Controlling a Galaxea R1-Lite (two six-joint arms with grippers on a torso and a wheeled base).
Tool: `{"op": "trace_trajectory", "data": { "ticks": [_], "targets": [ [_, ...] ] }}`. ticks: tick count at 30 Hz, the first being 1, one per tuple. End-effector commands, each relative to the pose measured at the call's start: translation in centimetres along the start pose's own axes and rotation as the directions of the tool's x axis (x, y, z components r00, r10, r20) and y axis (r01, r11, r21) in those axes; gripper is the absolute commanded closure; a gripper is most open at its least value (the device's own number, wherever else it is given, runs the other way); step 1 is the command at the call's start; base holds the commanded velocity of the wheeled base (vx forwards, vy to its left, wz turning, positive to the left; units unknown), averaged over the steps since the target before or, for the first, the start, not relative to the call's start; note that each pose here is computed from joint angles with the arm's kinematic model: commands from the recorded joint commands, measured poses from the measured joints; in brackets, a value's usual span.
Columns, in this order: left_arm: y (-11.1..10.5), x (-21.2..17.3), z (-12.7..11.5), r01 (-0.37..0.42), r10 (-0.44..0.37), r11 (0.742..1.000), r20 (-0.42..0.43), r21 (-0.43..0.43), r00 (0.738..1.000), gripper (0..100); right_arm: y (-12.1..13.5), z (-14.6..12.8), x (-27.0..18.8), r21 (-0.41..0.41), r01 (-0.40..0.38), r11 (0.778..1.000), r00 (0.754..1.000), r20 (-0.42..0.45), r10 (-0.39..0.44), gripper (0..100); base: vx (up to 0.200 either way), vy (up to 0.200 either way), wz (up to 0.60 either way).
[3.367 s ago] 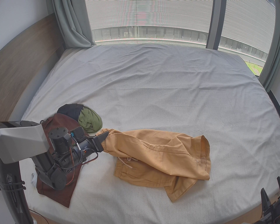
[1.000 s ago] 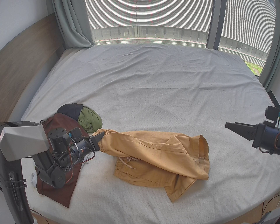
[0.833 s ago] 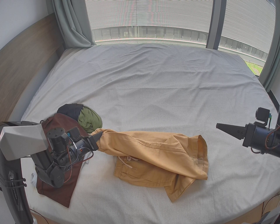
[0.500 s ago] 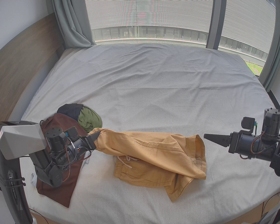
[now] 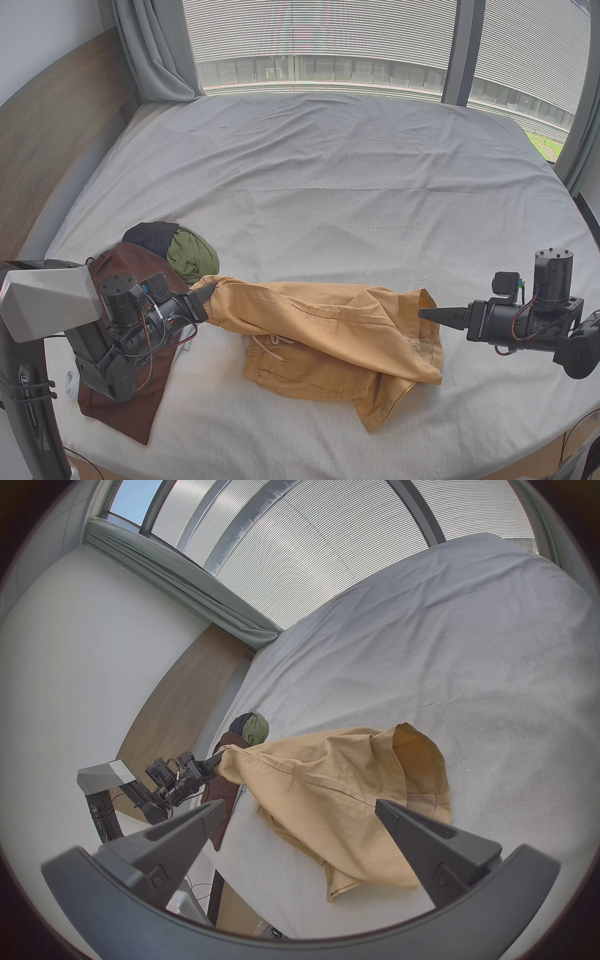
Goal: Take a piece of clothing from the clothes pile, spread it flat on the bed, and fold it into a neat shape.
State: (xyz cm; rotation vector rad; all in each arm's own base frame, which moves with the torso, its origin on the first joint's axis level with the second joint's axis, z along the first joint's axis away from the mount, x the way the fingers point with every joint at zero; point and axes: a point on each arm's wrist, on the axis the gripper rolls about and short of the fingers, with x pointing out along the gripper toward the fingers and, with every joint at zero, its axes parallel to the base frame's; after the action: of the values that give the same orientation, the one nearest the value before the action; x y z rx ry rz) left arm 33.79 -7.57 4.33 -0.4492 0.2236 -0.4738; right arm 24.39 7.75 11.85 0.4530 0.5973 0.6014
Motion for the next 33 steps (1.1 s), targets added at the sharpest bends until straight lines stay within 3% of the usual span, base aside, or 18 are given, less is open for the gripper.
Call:
{"op": "trace_trajectory", "data": {
  "ticks": [1, 15, 33],
  "targets": [
    [0.3, 0.0, 0.0, -0.007, 0.007, 1.0, 0.001, -0.002, 1.0, 100, -1.4, -1.3, 1.4, 0.026, 0.024, 0.999, 0.999, -0.048, -0.023, 0, 0.0, 0.0, 0.0],
    [0.7, -0.1, 0.3, -0.016, 0.016, 1.0, 0.012, -0.003, 1.0, 100, -3.4, -2.0, 3.7, 0.122, 0.034, 0.992, 0.999, -0.033, -0.03, 0, 0.0, 0.0, 0.0],
    [0.9, -0.2, 0.4, -0.023, 0.023, 1.0, 0.016, -0.003, 1.0, 100, -7.3, -4.7, 6.7, 0.196, 0.112, 0.974, 0.99, -0.106, -0.093, 0, 0.0, 0.0, 0.0]
  ]
}}
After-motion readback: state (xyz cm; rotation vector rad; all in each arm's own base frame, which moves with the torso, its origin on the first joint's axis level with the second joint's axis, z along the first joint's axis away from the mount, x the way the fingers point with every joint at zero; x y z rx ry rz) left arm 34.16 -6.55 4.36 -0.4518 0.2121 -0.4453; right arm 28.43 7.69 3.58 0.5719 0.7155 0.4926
